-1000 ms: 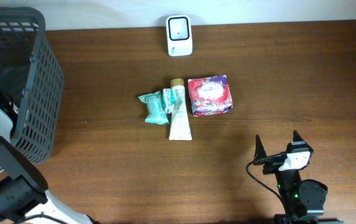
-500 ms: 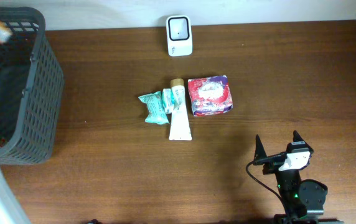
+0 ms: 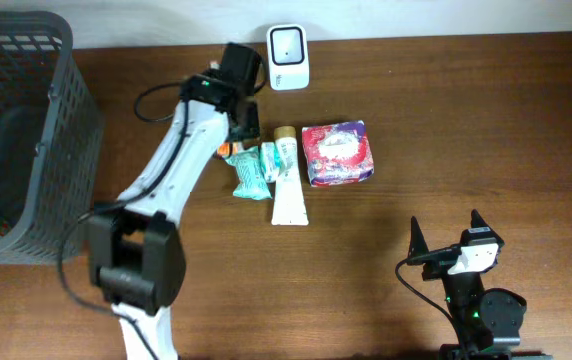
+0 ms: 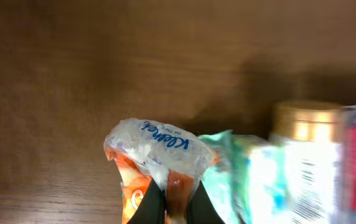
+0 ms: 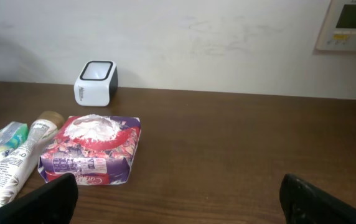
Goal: Scan the item barcode
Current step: 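Place the small orange box left of the packets with the left gripper, then reach the left gripper into the basket and grasp the green-lidded jar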
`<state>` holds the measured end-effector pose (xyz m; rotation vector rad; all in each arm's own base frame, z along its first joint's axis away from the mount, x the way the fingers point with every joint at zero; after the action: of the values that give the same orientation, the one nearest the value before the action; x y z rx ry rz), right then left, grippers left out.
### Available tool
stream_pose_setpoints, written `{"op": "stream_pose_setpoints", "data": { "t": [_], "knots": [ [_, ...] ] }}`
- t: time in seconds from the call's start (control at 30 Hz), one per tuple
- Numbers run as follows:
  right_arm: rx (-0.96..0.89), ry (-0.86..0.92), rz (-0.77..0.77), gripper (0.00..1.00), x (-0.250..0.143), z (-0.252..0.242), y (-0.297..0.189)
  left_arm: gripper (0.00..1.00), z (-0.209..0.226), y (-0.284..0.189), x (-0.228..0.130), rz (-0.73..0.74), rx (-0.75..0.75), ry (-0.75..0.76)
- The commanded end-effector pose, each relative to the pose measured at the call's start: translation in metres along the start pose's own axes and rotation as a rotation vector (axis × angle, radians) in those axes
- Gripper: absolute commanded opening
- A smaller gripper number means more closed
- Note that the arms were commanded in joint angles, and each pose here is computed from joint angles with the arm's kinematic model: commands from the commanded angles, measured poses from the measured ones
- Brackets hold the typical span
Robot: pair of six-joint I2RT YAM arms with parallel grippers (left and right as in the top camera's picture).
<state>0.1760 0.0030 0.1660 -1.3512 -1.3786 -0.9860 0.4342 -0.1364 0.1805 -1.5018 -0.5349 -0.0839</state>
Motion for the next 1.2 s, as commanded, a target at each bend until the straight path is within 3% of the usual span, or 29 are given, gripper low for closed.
{"op": "stream_pose_setpoints", "data": {
  "t": [0.0,0.03,0.07,0.1,0.13,0.17,0.2,0.23,0.33,0.43,0.5,0.57,0.7,0.83,0.93,1.07,1.17],
  "knots": [
    [-0.007,0.005,0.007,0.99,-0.003,0.0,0.0,0.0,0.012,0.044,-0.015,0.069,0.17,0.051],
    [-0.007,0.005,0.007,0.99,-0.003,0.0,0.0,0.01,0.015,0.05,-0.019,0.093,0.193,0.061],
    [-0.007,0.005,0.007,0.98,-0.003,0.0,0.0,0.09,0.015,0.051,-0.021,0.102,0.199,0.064],
    [-0.007,0.005,0.007,0.99,-0.003,0.0,0.0,0.27,0.015,0.051,-0.021,0.103,0.2,0.064],
    [-0.007,0.005,0.007,0.99,-0.003,0.0,0.0,0.27,0.016,0.051,-0.021,0.105,0.2,0.065],
    [-0.007,0.005,0.007,0.99,-0.003,0.0,0.0,0.4,0.016,0.05,-0.022,0.109,0.204,0.071],
    [-0.007,0.005,0.006,0.99,-0.003,0.0,0.0,0.61,0.016,0.042,-0.018,0.11,0.202,0.09],
    [-0.007,0.005,0.007,0.99,-0.003,0.0,0.0,0.99,0.015,0.032,-0.012,0.104,0.206,0.092],
    [-0.007,0.005,0.007,0.99,-0.003,0.0,0.0,0.99,0.018,-0.059,0.037,-0.058,0.216,0.059],
    [-0.007,0.005,0.007,0.98,-0.003,0.0,0.0,0.99,0.027,-0.168,0.078,-0.329,0.081,-0.055],
    [-0.007,0.005,0.006,0.99,-0.003,0.0,0.0,0.99,0.057,-0.221,0.091,-0.454,0.026,-0.146],
    [-0.007,0.005,0.006,0.99,-0.003,0.0,0.0,0.99,0.107,-0.242,0.101,-0.497,0.067,-0.249],
    [-0.007,0.005,0.006,0.99,-0.003,0.0,0.0,0.99,0.25,-0.22,0.105,-0.36,0.34,-0.503],
    [-0.007,0.005,0.007,0.99,-0.003,0.0,0.0,0.99,0.353,-0.175,0.088,-0.171,0.504,-0.703],
    [-0.007,0.005,0.007,0.99,-0.003,0.0,0.0,0.99,0.408,-0.121,0.066,-0.018,0.49,-0.826],
    [-0.007,0.005,0.006,0.99,-0.003,0.0,0.0,0.99,0.469,-0.056,0.025,0.074,0.527,-0.955],
    [-0.007,0.005,0.006,0.99,-0.003,0.0,0.0,0.99,0.474,-0.02,0.025,0.059,0.35,-0.842]
  ]
}}
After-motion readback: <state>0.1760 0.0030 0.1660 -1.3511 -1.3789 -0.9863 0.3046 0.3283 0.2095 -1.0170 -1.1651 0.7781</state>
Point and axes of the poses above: each gripper's point midway between its finger pads, its own y axis out along the fingers, its own z axis along the line the jaws close on, x = y × z, the point moved 7 cm from there along -y, back along the fingers, and after that the axes turned 13 degrees about -y, right-handed, at the moved point
